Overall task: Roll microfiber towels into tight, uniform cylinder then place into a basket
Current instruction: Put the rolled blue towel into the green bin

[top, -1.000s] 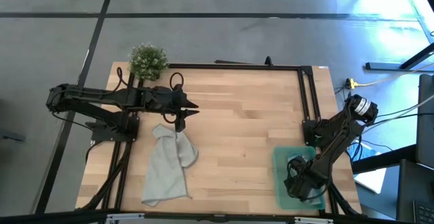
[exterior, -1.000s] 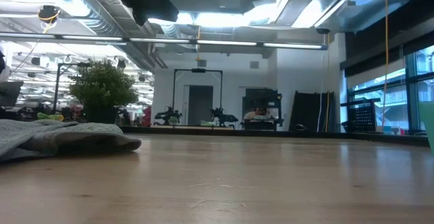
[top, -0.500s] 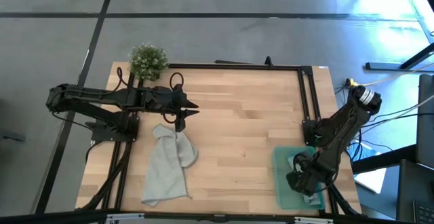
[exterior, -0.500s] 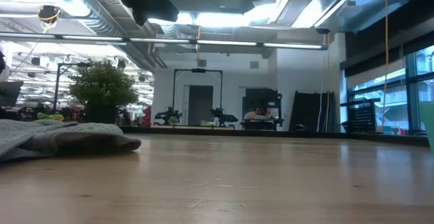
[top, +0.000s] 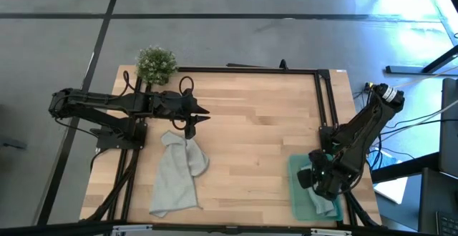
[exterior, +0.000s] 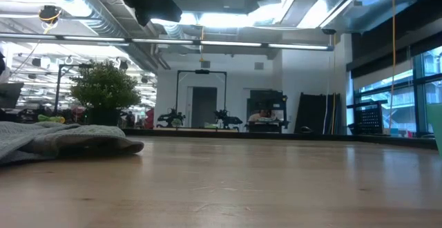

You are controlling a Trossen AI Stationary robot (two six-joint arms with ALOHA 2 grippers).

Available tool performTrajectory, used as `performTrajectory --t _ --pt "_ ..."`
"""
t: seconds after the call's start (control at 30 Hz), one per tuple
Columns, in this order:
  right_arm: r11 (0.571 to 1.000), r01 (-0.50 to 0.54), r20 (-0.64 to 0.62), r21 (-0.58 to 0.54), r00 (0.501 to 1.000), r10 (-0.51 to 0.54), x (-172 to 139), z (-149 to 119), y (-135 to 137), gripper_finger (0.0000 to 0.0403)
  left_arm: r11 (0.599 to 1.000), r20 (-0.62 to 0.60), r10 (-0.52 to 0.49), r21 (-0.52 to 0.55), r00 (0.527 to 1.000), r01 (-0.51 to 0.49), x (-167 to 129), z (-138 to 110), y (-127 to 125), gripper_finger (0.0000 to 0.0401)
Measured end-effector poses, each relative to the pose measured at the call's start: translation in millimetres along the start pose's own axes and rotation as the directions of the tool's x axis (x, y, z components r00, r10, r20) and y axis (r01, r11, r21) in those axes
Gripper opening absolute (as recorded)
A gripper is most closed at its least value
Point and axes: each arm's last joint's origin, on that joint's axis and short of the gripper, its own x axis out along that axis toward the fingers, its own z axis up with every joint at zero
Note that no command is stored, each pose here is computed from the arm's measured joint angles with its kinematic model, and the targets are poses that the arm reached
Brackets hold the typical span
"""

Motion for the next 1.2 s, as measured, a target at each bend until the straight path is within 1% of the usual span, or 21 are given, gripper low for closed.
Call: performTrajectory --t 0.17,0.27,0.33,0.5,0.6,0.7,0.77,0.9,1.03,1.1,1.2 --pt "1.0 -0.018 0.065 -0.018 0.998 0.019 4.0 4.7 4.6 0.0216 1.0 0.0 0.0 0.0 1.0 0.0 0.0 0.0 -0.1 0.009" --pt "0.998 -0.028 0.116 -0.061 0.993 0.035 8.5 5.0 7.1 0.0216 1.0 0.0 0.0 0.0 1.0 0.0 0.0 0.0 -0.1 0.009" --pt "0.996 -0.011 0.143 -0.093 0.989 0.024 12.1 4.6 7.4 0.0216 1.0 0.0 0.0 0.0 1.0 0.0 0.0 0.0 0.0 0.009" --pt "0.992 0.081 0.207 -0.099 0.977 -0.059 22.8 5.3 5.6 0.0216 1.0 0.0 0.0 0.0 1.0 0.0 -0.1 0.0 0.0 0.009" --pt "0.988 0.12 0.218 -0.097 0.971 -0.097 31.0 3.9 7.1 0.0216 1.0 0.0 0.0 0.0 1.0 0.0 -0.1 0.0 -0.1 0.009" --pt "0.986 0.135 0.221 -0.096 0.969 -0.111 38.8 1.3 9.5 0.0216 1.0 0.0 0.0 0.0 1.0 0.0 -0.1 0.0 0.0 0.009" --pt "0.982 0.165 0.216 -0.087 0.966 -0.143 43.7 1.1 10.2 0.0216 1.0 0.0 0.0 0.0 1.0 0.0 -0.1 0.0 0.0 0.009" --pt "0.961 0.262 0.173 -0.086 0.954 -0.245 50.9 0.9 8.7 0.0216 1.0 0.0 0.0 0.0 1.0 0.0 -0.1 0.0 0.0 0.009" --pt "0.94 0.331 0.18 -0.077 0.932 -0.314 54.5 1.5 5.3 0.0216 1.0 0.0 0.0 0.0 1.0 0.0 -0.1 0.0 -0.1 0.009" --pt "0.933 0.355 0.178 -0.052 0.923 -0.341 53.9 2.3 3.5 0.0216 1.0 0.0 0.0 0.0 1.0 0.0 -0.1 0.0 0.0 0.009" --pt "0.909 0.417 0.151 -0.018 0.899 -0.41 52.0 3.2 -0.7 0.0216 1.0 0.0 0.0 0.0 1.0 0.0 -0.1 0.0 0.0 0.009"
